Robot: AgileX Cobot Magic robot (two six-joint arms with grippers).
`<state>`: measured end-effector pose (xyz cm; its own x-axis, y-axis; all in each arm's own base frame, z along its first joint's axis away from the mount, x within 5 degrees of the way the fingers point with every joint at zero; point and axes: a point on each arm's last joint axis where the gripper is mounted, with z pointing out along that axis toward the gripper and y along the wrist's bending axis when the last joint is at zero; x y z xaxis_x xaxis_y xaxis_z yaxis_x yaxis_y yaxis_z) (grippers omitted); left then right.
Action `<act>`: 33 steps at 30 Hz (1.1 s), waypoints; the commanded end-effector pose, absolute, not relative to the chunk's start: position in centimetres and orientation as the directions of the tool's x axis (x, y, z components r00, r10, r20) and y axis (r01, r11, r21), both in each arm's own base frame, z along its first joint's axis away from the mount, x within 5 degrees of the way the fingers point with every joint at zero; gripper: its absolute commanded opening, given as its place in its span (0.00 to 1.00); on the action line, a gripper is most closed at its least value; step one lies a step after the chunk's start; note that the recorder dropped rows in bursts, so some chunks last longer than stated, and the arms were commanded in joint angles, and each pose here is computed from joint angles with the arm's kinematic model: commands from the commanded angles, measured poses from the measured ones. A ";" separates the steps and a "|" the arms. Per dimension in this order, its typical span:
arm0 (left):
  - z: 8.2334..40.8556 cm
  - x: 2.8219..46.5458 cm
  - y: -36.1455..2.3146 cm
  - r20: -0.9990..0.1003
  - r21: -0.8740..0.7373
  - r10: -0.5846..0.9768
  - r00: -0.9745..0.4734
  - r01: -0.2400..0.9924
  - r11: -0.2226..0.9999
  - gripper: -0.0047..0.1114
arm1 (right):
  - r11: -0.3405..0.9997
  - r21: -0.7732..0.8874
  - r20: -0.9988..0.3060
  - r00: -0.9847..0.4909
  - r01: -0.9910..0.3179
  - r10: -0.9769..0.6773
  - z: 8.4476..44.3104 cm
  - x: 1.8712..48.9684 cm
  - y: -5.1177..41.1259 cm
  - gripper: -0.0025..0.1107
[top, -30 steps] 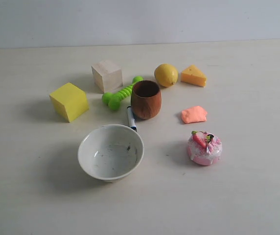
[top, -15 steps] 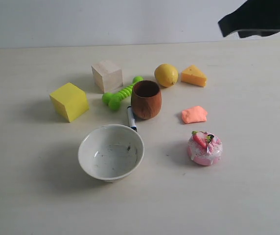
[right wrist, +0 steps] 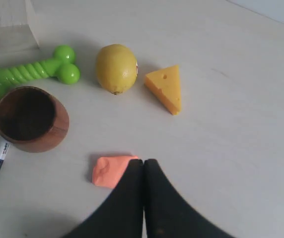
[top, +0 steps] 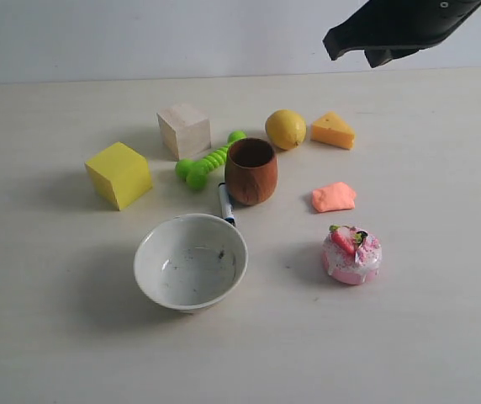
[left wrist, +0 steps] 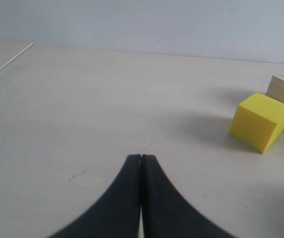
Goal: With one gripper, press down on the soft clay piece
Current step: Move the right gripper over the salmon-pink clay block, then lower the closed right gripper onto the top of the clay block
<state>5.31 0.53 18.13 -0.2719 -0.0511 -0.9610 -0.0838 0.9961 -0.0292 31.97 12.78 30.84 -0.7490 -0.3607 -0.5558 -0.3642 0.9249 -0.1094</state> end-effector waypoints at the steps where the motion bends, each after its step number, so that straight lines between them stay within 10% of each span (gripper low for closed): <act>1: 18.1 5.3 0.5 -0.964 -0.033 -0.054 -0.261 -0.085 0.996 0.04 | 0.944 -0.064 -0.579 -0.758 -0.325 -0.300 31.2 32.0 13.0 0.02; 33: 18.1 5.3 0.5 -0.964 -0.033 -0.054 -0.261 -0.085 0.996 0.04 | 0.973 0.032 -0.245 -0.946 -0.228 -0.213 19.6 38.3 12.7 0.02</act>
